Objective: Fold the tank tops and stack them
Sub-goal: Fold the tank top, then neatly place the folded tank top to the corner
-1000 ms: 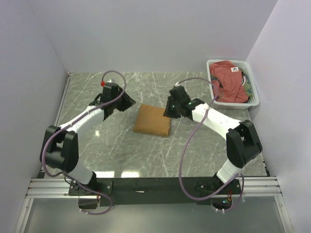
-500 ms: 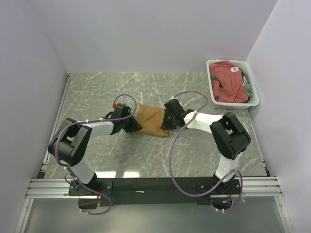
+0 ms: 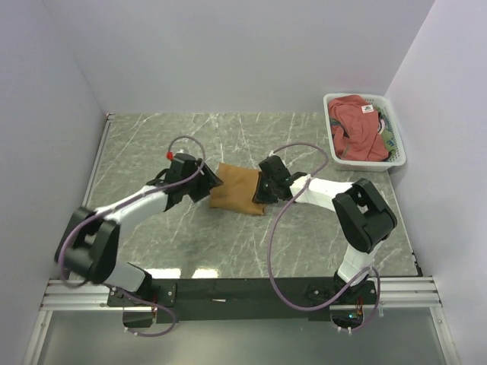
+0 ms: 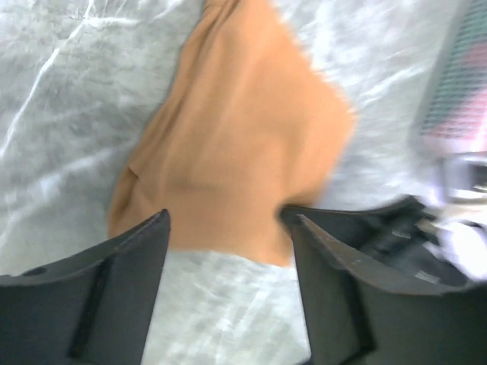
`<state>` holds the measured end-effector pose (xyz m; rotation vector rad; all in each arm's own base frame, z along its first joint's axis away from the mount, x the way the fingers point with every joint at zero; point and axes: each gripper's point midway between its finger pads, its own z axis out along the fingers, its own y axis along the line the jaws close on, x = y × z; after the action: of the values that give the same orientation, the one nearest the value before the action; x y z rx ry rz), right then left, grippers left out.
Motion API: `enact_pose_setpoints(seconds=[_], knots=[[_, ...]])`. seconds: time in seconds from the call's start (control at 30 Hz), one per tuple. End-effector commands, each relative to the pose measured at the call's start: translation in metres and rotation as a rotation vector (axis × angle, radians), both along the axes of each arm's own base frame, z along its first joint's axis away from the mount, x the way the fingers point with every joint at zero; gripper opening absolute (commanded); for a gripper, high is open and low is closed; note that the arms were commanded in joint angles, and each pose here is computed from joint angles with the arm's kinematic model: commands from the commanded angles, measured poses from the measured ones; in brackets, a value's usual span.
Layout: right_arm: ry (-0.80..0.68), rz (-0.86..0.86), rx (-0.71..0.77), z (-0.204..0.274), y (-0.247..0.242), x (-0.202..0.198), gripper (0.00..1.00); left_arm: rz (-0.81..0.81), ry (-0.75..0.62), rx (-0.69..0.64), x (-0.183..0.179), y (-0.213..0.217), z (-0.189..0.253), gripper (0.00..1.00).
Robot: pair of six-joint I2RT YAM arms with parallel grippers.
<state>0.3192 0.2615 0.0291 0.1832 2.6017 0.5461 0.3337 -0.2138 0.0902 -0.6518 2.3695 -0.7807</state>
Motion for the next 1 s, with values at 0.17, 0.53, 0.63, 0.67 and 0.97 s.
enact_pose_setpoints(seconds=[0.17,0.53,0.63,0.67,0.97], knots=[[-0.026,-0.039,0.017,0.020,-0.016,-0.025,0.25,0.180,0.047,-0.203,-0.065,0.002,0.012,0.77],[-0.021,-0.006,-0.002,0.007,-0.008,-0.043,0.25,0.194,-0.021,-0.401,-0.071,-0.039,-0.002,0.78],[0.009,0.003,-0.021,-0.007,-0.007,-0.049,0.22,0.195,-0.012,-0.425,-0.065,-0.046,-0.006,0.76],[0.018,0.001,-0.027,-0.011,-0.008,-0.051,0.18,0.199,0.006,-0.416,-0.065,-0.047,-0.011,0.74],[0.036,0.069,0.049,-0.008,0.021,-0.081,0.13,0.263,0.138,-0.283,-0.065,-0.043,-0.056,0.65]])
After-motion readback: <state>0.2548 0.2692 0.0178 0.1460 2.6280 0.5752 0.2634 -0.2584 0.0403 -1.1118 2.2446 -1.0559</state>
